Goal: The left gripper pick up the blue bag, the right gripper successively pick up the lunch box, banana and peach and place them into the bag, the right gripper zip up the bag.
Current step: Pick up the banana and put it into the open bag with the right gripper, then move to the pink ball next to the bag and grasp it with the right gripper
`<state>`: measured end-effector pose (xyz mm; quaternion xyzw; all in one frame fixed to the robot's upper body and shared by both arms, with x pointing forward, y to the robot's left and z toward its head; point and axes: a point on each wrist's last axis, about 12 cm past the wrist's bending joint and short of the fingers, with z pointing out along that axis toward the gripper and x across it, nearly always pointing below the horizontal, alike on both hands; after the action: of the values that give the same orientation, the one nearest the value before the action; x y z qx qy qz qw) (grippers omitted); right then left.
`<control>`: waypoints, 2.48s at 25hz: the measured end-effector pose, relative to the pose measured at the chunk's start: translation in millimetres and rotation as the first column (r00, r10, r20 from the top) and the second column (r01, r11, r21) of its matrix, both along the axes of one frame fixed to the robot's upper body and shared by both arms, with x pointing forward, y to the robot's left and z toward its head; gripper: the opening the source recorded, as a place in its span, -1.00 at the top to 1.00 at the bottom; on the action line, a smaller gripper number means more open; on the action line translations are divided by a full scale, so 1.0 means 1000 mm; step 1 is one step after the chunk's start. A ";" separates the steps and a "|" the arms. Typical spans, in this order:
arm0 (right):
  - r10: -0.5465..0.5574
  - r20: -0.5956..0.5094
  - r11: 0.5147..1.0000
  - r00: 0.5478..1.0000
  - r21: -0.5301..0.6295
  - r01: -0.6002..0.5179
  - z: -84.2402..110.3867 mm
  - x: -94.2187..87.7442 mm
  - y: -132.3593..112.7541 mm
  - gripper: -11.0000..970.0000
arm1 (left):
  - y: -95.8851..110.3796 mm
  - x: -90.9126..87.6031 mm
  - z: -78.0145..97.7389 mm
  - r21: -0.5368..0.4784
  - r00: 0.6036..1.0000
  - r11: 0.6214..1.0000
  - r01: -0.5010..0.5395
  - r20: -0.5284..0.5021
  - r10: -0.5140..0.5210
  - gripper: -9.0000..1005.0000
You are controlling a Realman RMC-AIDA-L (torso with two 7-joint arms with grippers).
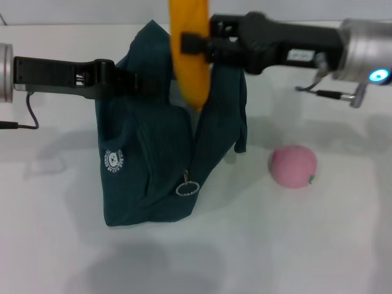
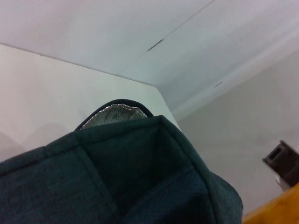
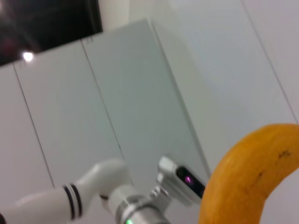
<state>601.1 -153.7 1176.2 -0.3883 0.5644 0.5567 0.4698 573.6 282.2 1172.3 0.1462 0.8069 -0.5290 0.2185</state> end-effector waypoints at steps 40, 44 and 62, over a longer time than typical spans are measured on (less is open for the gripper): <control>0.018 0.111 0.988 0.994 -0.156 0.000 -0.028 -0.017 0.010 -0.37 | 0.006 -0.001 0.001 0.000 1.000 1.000 -0.010 0.000 0.010 0.92; -0.003 0.114 0.989 0.993 -0.147 0.020 -0.025 -0.014 0.007 -0.53 | 0.006 -0.001 0.001 0.000 1.000 1.000 -0.009 0.000 0.009 0.92; -0.258 0.062 0.966 0.964 0.034 0.256 0.019 0.007 -0.084 -0.80 | 0.007 -0.003 -0.001 -0.002 1.000 1.000 -0.016 -0.007 0.016 0.92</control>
<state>607.7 -238.0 1194.8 -0.3237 0.5870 0.4854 0.5613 570.7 289.4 1171.1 0.1379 0.8083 -0.5285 0.2199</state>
